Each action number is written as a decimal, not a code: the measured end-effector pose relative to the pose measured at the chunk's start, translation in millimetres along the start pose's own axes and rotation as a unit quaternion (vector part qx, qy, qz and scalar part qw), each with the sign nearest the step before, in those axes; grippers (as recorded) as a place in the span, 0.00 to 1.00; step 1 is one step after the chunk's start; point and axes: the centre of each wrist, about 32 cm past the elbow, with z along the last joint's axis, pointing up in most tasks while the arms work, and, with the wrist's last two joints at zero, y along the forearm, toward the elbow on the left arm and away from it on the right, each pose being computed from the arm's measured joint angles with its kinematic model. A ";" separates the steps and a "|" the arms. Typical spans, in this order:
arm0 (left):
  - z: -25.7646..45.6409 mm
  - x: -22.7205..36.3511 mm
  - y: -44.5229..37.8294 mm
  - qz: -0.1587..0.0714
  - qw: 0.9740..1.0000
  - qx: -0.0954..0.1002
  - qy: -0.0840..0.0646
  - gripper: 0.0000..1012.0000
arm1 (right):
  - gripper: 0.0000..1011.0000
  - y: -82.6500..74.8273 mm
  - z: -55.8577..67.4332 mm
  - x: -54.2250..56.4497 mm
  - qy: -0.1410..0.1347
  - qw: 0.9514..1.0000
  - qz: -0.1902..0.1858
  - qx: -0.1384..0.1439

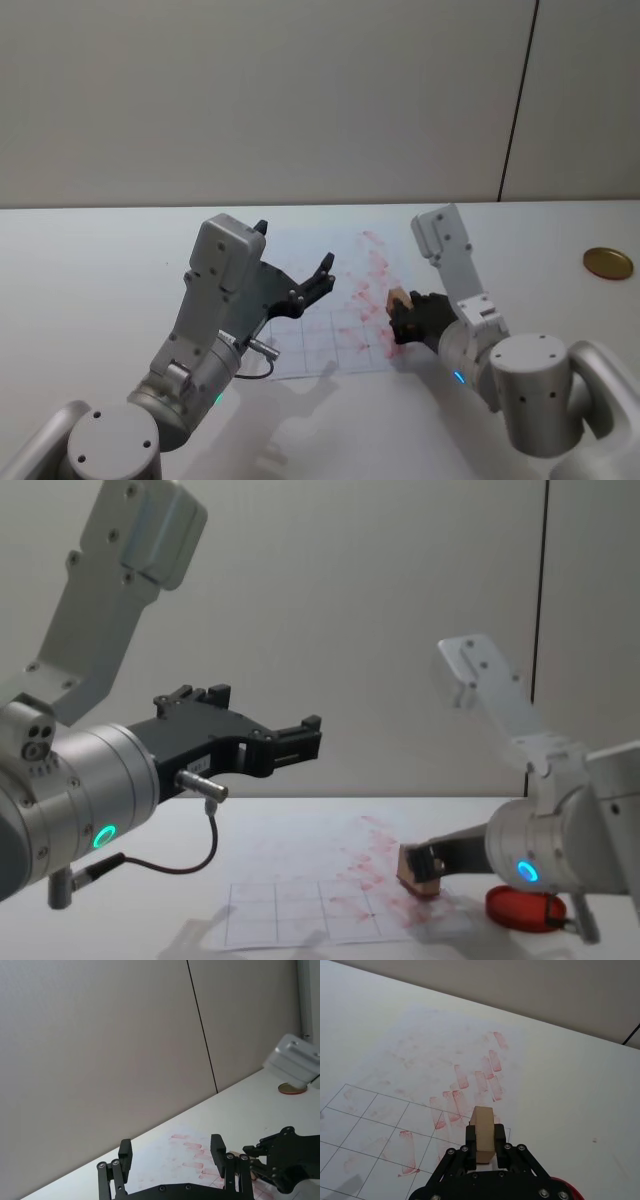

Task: Use the one hand to pick up the stamp and affix it onto the A4 paper.

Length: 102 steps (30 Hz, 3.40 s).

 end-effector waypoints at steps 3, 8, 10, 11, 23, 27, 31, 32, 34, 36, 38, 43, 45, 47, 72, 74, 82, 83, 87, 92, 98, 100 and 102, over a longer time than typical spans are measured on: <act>0.0 0.0 0.0 0.000 1.000 0.000 0.000 0.98 | 0.20 5.9 -0.2 -0.9 -0.001 1.000 0.004 -0.006; 0.0 0.0 0.0 0.000 1.000 0.000 0.000 0.98 | 0.20 14.0 0.2 -2.2 0.000 1.000 0.012 -0.015; 0.0 0.0 0.0 0.000 1.000 0.000 0.000 0.98 | 0.20 16.3 0.5 -2.4 0.000 1.000 0.014 -0.018; 0.0 0.0 0.0 0.000 1.000 0.000 0.000 0.98 | 0.20 17.1 0.5 -2.7 0.000 1.000 0.015 -0.019; 0.0 0.0 0.0 0.000 1.000 0.000 0.000 0.98 | 0.20 26.2 0.1 -5.9 0.005 0.999 0.029 -0.033; 0.0 0.0 0.0 0.000 1.000 0.000 0.000 0.98 | 0.20 27.5 0.2 -6.7 0.005 0.999 0.032 -0.037; 0.0 0.0 0.0 0.000 1.000 0.000 0.000 0.98 | 0.20 28.2 0.7 -7.4 0.006 0.999 0.035 -0.039; 0.0 0.0 0.0 0.000 1.000 0.000 0.000 0.98 | 0.20 28.3 0.7 -7.8 0.006 0.999 0.036 -0.040; 0.0 0.0 0.0 0.000 1.000 0.000 0.000 0.98 | 0.20 28.3 0.8 -7.9 0.006 0.998 0.037 -0.041; 0.0 0.0 0.0 0.000 1.000 0.000 0.000 0.98 | 0.20 28.3 0.8 -7.8 0.007 0.998 0.037 -0.041; 0.0 0.0 0.0 0.000 1.000 0.000 0.000 0.98 | 0.20 27.3 2.2 -7.1 0.007 0.999 0.036 -0.039; 0.0 0.0 0.0 0.000 1.000 0.000 0.000 0.98 | 0.20 22.6 6.3 -5.2 0.007 0.999 0.030 -0.029; 0.0 0.0 0.0 0.000 1.000 0.000 0.000 0.98 | 0.20 19.3 8.5 -3.6 0.007 0.999 0.025 -0.022; 0.0 0.0 0.0 0.000 1.000 0.000 0.000 0.98 | 0.20 15.7 10.1 -2.1 0.007 1.000 0.019 -0.016; 0.0 0.0 0.0 0.000 1.000 0.000 0.000 0.98 | 0.20 -47.0 45.7 39.2 0.044 0.992 -0.070 0.093; 0.0 0.0 0.0 0.000 1.000 0.000 0.000 0.98 | 0.20 -51.5 44.7 41.6 0.050 0.992 -0.072 0.093; 0.0 0.0 0.0 0.000 1.000 0.000 0.000 0.98 | 0.20 -62.2 34.4 46.7 0.069 0.992 -0.072 0.077; 0.0 0.0 0.0 0.000 1.000 0.000 0.000 0.98 | 0.20 -63.6 31.5 47.3 0.072 0.992 -0.071 0.073; 0.0 0.0 0.0 0.000 1.000 0.000 0.000 0.98 | 0.20 -66.7 22.8 47.9 0.079 0.993 -0.067 0.061; 0.0 0.0 0.0 0.000 1.000 0.000 0.000 0.98 | 0.20 -68.6 11.5 47.9 0.084 0.994 -0.060 0.044; 0.0 0.0 0.0 0.000 1.000 0.000 0.000 0.98 | 0.20 -68.5 1.0 46.9 0.087 0.995 -0.051 0.027; 0.0 0.0 0.0 0.000 1.000 0.000 0.000 0.98 | 0.20 -67.4 -3.8 46.1 0.088 0.995 -0.048 0.019; 0.0 0.0 0.0 0.000 1.000 0.000 0.000 0.98 | 0.20 -66.7 -6.4 45.6 0.088 0.995 -0.046 0.014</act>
